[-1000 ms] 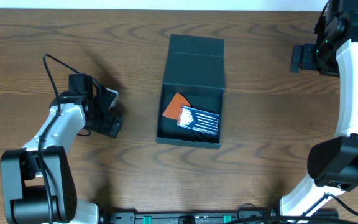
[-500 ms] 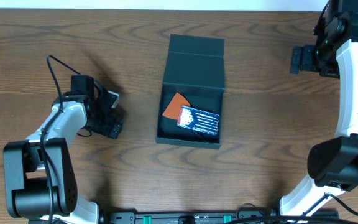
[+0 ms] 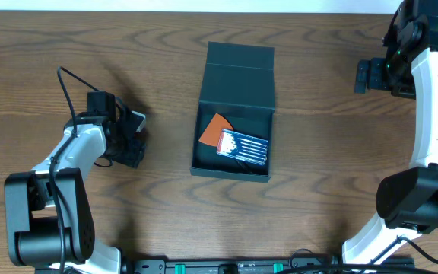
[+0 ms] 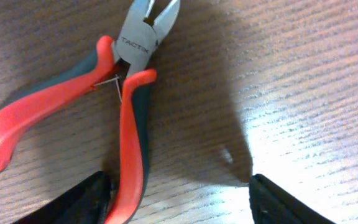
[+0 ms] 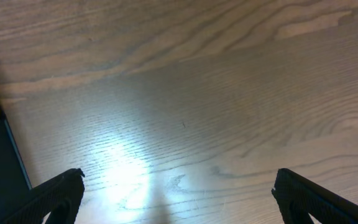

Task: Pack container
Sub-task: 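Lift the pliers with the left gripper and carry them into the box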

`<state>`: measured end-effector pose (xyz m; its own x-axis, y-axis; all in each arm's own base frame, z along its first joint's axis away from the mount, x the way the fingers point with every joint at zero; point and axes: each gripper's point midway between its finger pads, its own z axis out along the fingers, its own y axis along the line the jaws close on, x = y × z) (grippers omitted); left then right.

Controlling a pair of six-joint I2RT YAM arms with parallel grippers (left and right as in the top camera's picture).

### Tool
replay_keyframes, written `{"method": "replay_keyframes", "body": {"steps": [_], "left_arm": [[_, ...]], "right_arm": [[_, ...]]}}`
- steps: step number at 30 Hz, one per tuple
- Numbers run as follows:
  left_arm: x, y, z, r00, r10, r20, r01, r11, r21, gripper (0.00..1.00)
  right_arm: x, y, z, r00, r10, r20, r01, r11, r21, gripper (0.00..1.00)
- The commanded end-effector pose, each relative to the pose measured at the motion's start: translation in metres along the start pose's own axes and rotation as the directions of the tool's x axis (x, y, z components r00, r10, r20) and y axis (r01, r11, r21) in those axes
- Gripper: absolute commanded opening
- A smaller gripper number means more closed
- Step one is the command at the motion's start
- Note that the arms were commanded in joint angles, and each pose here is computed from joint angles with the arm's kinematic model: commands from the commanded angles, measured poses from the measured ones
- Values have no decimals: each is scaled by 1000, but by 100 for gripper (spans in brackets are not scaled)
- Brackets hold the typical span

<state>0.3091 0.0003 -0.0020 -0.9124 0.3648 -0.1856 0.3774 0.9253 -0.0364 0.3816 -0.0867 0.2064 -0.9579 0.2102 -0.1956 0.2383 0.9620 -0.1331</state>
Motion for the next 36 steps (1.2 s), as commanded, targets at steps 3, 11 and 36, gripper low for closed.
{"method": "replay_keyframes", "body": {"steps": [3,11,36], "left_arm": [[2,3,5,1000,4,-12,-4,1000,-4,59],[1,4,5,1000,5,-8,-5,1000,-7,42],[-1,4,4,1000,5,-1,-5,1000,-9,6]], "right_arm": [[3,-2,1,1000,-7,-14,7,1000,4,99],[4,1,1,1000,-15,-17,15,1000,2,99],[7,1,1,1000,-16,-27,16,1000,3,99]]}}
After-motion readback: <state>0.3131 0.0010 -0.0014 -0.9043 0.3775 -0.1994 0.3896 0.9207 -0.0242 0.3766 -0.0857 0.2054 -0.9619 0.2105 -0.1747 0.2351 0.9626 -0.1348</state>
